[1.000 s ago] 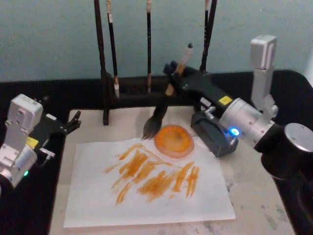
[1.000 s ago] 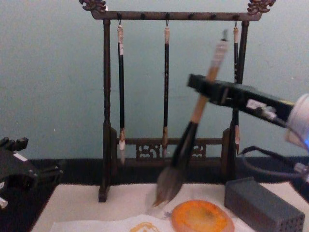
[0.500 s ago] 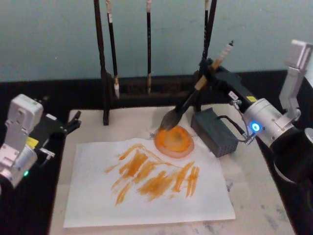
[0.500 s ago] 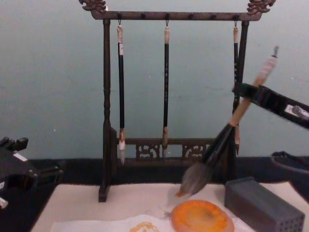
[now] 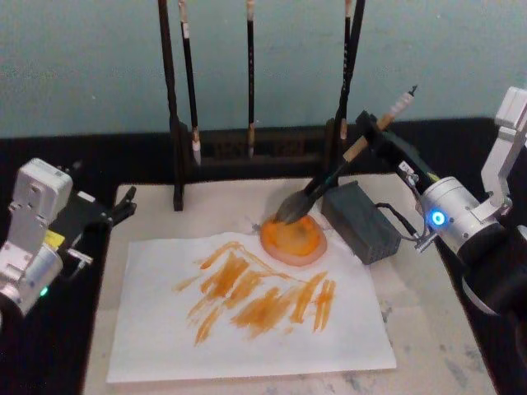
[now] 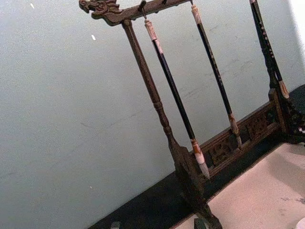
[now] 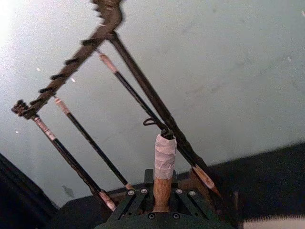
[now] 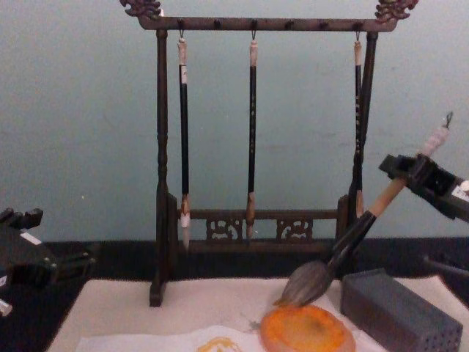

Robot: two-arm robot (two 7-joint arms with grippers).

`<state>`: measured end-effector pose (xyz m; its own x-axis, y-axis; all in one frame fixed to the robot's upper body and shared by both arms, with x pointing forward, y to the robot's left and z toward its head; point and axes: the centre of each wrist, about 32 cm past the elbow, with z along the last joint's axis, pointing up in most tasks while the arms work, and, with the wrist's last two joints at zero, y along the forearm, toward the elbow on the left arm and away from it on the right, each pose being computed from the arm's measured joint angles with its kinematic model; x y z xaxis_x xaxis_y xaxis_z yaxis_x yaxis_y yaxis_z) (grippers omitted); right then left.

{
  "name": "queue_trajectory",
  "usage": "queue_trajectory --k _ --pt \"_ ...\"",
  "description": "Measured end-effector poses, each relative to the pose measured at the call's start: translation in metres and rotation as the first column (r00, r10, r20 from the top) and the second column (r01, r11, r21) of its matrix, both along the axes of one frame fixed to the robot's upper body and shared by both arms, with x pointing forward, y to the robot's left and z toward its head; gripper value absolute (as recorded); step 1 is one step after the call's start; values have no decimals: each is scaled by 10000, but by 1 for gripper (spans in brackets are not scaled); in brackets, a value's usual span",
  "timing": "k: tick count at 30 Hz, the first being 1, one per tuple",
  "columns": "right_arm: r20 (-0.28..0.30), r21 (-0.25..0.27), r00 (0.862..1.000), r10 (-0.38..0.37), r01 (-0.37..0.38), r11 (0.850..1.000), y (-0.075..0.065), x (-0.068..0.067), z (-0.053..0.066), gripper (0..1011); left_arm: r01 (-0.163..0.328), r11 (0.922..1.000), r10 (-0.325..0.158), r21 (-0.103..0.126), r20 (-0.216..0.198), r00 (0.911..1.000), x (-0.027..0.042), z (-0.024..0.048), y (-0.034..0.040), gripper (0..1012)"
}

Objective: Pick up the brush from the inkstone, write on the paper, then place the brush back to its original position.

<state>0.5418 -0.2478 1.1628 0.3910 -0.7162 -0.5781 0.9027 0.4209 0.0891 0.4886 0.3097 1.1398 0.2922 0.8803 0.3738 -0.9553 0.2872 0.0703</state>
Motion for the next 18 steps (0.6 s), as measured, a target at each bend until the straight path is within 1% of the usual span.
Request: queue_trajectory --k 4,5,8,14,18 --pt "-514 449 9986 91 -68 9990 -33 31 -24 158 1 10000 -1 -1 0 10000 0 0 0 1001" --pt "-727 643 9973 140 -93 9979 -50 46 -33 158 1 10000 -1 -1 0 10000 0 0 0 1001" --pt "-1086 1011 9938 239 -129 9948 -82 75 -46 156 2 10000 -2 -1 1 10000 0 0 0 1001" --pt "-1554 1484 9871 375 -142 9888 -115 120 -69 156 1 10000 -1 0 0 10000 0 0 0 1001" --pt "-1708 1641 9845 402 -118 9864 -126 141 -82 158 1 10000 -1 0 0 10000 0 0 0 1001"
